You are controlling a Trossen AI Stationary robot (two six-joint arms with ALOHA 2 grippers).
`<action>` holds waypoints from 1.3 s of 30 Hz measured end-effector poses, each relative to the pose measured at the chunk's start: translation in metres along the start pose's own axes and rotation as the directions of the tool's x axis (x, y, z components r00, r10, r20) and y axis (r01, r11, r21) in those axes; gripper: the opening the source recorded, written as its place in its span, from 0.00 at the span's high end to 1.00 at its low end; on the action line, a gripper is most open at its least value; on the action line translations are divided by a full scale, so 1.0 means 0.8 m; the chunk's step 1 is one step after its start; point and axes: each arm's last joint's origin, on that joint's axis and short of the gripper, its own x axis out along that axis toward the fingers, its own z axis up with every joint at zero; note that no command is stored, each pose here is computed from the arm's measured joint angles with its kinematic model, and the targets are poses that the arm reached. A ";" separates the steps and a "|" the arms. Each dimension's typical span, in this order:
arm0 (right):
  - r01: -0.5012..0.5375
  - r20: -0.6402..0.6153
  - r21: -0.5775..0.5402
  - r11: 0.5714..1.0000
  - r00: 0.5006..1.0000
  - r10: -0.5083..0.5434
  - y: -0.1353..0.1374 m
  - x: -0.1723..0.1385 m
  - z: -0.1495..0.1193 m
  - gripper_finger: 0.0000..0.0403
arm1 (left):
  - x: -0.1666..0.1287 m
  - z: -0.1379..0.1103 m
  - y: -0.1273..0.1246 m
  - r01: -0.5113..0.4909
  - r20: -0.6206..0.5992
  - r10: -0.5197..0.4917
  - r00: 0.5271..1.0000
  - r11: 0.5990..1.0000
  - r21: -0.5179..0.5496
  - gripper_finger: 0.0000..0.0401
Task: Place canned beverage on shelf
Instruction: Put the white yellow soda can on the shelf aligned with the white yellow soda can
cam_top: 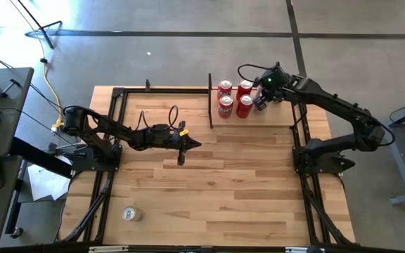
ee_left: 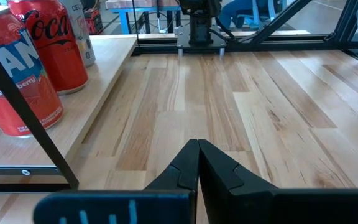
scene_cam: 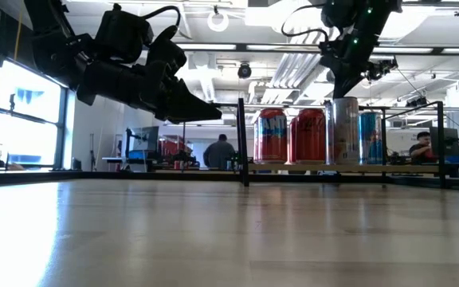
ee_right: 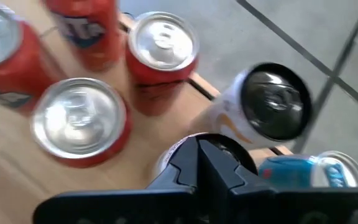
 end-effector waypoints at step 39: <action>0.167 -0.076 0.107 0.980 0.984 -0.159 -0.032 -0.016 -0.020 1.00 | 0.000 0.000 0.000 -0.001 -0.003 0.001 1.000 1.000 0.003 1.00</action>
